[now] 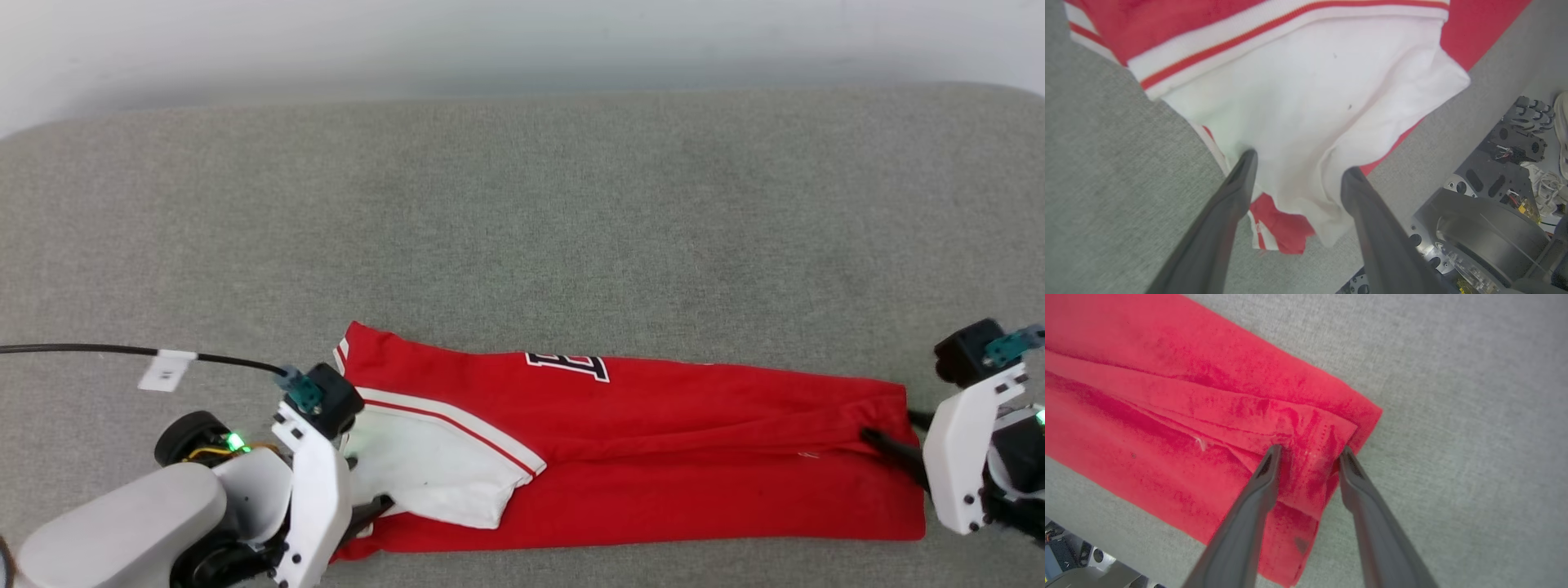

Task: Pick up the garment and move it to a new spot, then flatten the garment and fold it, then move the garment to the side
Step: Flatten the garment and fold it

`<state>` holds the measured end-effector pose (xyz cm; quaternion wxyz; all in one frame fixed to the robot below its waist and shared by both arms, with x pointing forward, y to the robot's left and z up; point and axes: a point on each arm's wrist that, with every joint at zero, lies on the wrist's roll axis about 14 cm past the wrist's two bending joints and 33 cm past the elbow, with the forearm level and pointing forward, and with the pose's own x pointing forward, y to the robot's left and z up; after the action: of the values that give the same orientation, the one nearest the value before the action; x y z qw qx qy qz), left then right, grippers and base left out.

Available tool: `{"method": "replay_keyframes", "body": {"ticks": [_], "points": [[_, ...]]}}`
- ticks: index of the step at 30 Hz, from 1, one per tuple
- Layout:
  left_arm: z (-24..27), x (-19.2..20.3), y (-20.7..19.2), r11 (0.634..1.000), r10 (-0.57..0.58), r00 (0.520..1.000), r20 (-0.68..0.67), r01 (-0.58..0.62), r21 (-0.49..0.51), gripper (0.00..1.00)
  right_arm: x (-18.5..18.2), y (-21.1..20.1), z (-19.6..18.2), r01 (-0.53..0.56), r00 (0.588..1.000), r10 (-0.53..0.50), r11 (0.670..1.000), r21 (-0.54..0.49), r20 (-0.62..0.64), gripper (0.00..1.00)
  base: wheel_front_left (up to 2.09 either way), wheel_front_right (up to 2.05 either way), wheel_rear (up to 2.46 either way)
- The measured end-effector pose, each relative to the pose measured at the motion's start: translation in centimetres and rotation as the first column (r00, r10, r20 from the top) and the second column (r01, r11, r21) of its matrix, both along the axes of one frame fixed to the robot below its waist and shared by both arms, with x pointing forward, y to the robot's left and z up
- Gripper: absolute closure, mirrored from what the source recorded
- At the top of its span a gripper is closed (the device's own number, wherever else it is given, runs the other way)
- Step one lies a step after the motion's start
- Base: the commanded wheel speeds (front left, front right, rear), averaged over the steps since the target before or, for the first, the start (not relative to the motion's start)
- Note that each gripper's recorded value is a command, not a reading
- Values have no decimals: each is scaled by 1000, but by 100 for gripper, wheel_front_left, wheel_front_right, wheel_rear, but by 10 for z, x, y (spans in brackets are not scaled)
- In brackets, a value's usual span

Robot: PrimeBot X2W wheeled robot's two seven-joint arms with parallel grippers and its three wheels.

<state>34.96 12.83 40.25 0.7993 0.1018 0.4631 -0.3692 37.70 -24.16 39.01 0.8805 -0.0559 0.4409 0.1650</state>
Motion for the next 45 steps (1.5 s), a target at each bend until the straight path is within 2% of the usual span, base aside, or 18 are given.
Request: {"method": "replay_keyframes", "body": {"ticks": [3,8,14,16,18,23,26,32,35,38,39,45], "points": [[22,18,1,997,60,989,132,-53,-56,0,14,-6,24,24,993,-26,999,23,113,0,0,0,0],[48,41,5,983,166,924,344,-126,-137,0,28,-16,59,63,962,-80,995,75,261,0,0,0,0],[72,63,10,946,311,779,545,-198,-258,0,31,-42,75,151,917,-184,981,120,354,0,0,0,0],[80,69,12,924,370,719,589,-223,-310,0,28,-48,69,192,911,-230,971,143,341,0,0,0,0],[84,75,18,918,393,657,643,-243,-314,0,26,-54,64,232,902,-278,957,173,331,0,0,0,0],[90,88,34,873,483,530,697,-346,-342,0,18,-62,47,314,891,-367,923,222,267,0,0,0,0],[111,95,41,840,531,419,736,-376,-392,0,12,-57,32,349,890,-404,902,255,210,0,0,0,0],[117,85,58,779,591,288,754,-444,-442,0,6,-36,8,401,881,-460,850,342,108,0,0,0,0],[116,77,63,748,621,249,743,-471,-468,0,1,-22,-6,417,886,-462,831,368,41,0,0,0,0],[112,70,65,750,611,236,755,-477,-458,0,-4,-7,-17,423,892,-451,820,385,-18,0,0,0,0],[111,69,67,738,623,225,749,-486,-468,0,-6,-5,-21,425,895,-445,822,379,-40,0,0,0,0],[112,57,73,721,623,178,762,-508,-471,0,-18,15,-37,394,919,-374,849,353,-127,0,0,0,0]]}}
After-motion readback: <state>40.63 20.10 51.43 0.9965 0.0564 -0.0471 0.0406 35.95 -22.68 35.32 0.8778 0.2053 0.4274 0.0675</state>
